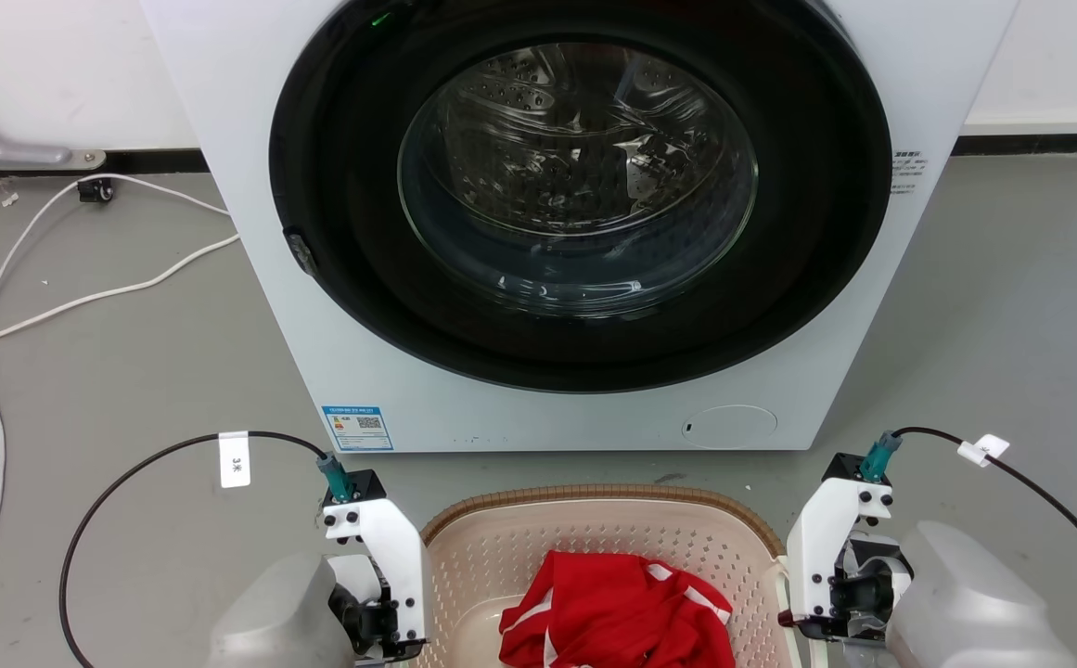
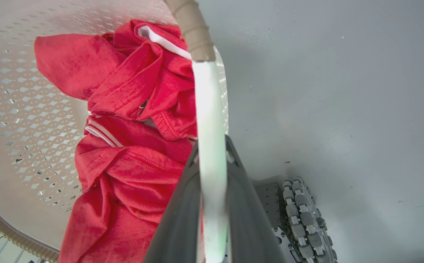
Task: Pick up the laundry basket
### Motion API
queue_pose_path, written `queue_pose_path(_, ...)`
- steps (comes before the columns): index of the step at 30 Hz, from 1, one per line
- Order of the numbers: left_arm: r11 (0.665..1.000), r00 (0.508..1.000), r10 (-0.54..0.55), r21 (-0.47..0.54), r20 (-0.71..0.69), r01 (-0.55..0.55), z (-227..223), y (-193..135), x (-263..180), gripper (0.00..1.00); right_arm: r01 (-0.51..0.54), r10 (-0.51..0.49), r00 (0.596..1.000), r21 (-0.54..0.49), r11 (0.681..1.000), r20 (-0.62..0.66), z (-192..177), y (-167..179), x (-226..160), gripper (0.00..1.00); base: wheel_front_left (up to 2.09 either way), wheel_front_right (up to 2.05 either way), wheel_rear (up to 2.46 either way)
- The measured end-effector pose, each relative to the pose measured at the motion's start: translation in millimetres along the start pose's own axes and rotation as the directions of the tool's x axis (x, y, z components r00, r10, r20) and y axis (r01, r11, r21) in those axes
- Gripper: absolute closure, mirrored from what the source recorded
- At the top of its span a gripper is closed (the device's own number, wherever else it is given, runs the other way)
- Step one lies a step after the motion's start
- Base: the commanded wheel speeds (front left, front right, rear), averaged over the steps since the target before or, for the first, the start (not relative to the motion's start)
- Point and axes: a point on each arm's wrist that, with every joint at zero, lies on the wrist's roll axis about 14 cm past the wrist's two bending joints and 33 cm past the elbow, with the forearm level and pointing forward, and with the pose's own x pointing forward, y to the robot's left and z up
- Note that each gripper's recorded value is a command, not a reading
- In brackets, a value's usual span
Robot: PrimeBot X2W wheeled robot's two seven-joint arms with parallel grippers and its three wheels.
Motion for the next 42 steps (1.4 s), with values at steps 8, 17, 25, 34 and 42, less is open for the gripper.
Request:
queue_pose_path(8, 1.0, 1.0, 0.0, -0.002, 0.0, 0.0, -0.2, 0.2, 0.5, 1.0, 0.0, 0.0, 1.0, 0.004, 1.0, 0.0, 0.1, -0.2, 0.2, 1.0, 0.0, 0.0, 0.0)
queue_pose_path(17, 1.0, 1.0, -0.002, -0.008, 0.005, 0.002, 0.2, 0.4, 0.5, 1.0, -0.001, 0.001, 1.0, 0.008, 1.0, -0.001, 0.1, -0.3, -0.1, 1.0, 0.0, 0.0, 0.0)
queue_pose_path(25, 1.0, 1.0, -0.003, -0.011, 0.005, 0.003, -0.1, 0.3, 0.6, 1.0, -0.002, 0.002, 1.0, 0.009, 1.0, -0.002, 0.0, -0.1, -0.1, 1.0, 0.0, 0.0, 0.0)
queue_pose_path(34, 1.0, 1.0, -0.007, -0.022, 0.019, 0.007, 1.5, 0.2, 0.9, 1.0, 0.0, 0.0, 1.0, 0.009, 1.0, -0.002, 0.2, -0.3, 0.3, 1.0, 0.0, 0.0, 0.0)
queue_pose_path(42, 1.0, 1.0, -0.008, -0.025, 0.024, 0.009, 1.9, 0.0, 0.8, 1.0, 0.0, 0.0, 1.0, 0.009, 1.0, -0.003, 0.4, -0.3, 0.0, 1.0, 0.0, 0.0, 0.0)
